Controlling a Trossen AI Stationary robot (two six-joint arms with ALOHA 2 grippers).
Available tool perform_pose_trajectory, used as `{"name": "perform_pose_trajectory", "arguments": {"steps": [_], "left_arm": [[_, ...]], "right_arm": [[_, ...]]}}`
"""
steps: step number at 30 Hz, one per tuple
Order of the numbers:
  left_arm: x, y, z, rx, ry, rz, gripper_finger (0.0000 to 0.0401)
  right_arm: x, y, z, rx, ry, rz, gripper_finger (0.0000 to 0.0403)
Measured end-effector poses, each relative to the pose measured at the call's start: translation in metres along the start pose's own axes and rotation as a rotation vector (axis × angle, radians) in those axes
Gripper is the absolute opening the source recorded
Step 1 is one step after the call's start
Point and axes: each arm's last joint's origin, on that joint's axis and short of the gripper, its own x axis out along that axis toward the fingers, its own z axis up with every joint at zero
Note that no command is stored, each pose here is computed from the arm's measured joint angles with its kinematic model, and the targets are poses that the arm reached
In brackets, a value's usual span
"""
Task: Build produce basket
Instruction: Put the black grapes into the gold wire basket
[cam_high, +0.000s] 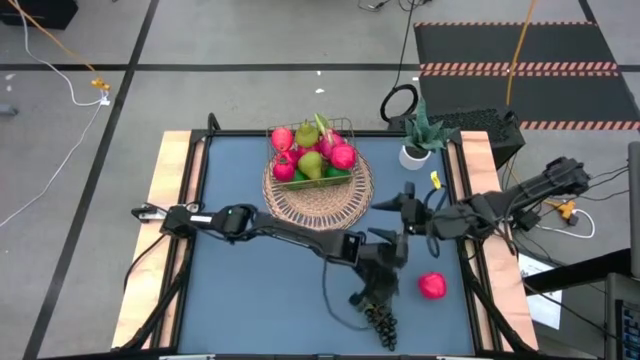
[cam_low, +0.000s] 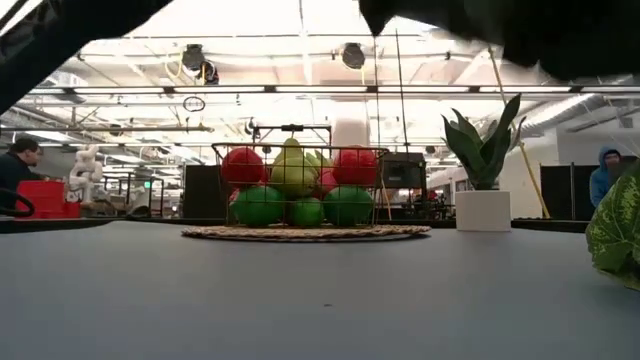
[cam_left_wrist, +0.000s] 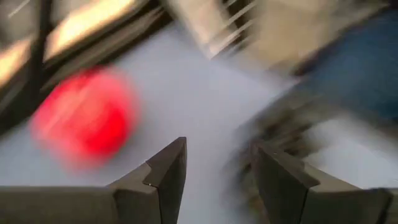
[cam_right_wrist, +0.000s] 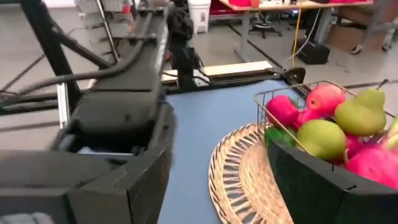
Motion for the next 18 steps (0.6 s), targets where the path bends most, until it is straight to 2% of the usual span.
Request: {"name": "perform_pose_trajectory", "arguments": {"steps": [1,3,7,10,15,18], "left_arm": [[0.0,-0.006,0.006,0.032,-0.053,-0.077,0.0175],[0.005,-0.019,0.013,0.091,-0.085,-0.138,0.0177],[0.033,-0.047,-0.002,0.155,-0.007,-0.096,0.0189],[0.049,-0.063,-0.018,0.202,-0.031,-0.098,0.0204],[0.057,-0.062,-0.037,0.258,-0.074,-0.005,0.0219],[0.057,-0.056,-0.046,0.252,-0.057,0.052,0.0201]], "right_arm": [[-0.001,0.001,0.004,0.012,-0.005,0.003,0.0265],[-0.005,0.002,0.011,0.029,-0.031,0.017,0.0265],[-0.01,0.006,0.013,0.046,-0.073,0.052,0.0265],[-0.007,0.01,0.002,0.028,-0.031,0.059,0.0265],[-0.004,0.013,-0.013,0.033,0.007,0.066,0.0265],[-0.002,0.012,-0.022,0.017,0.029,0.058,0.0265]]}}
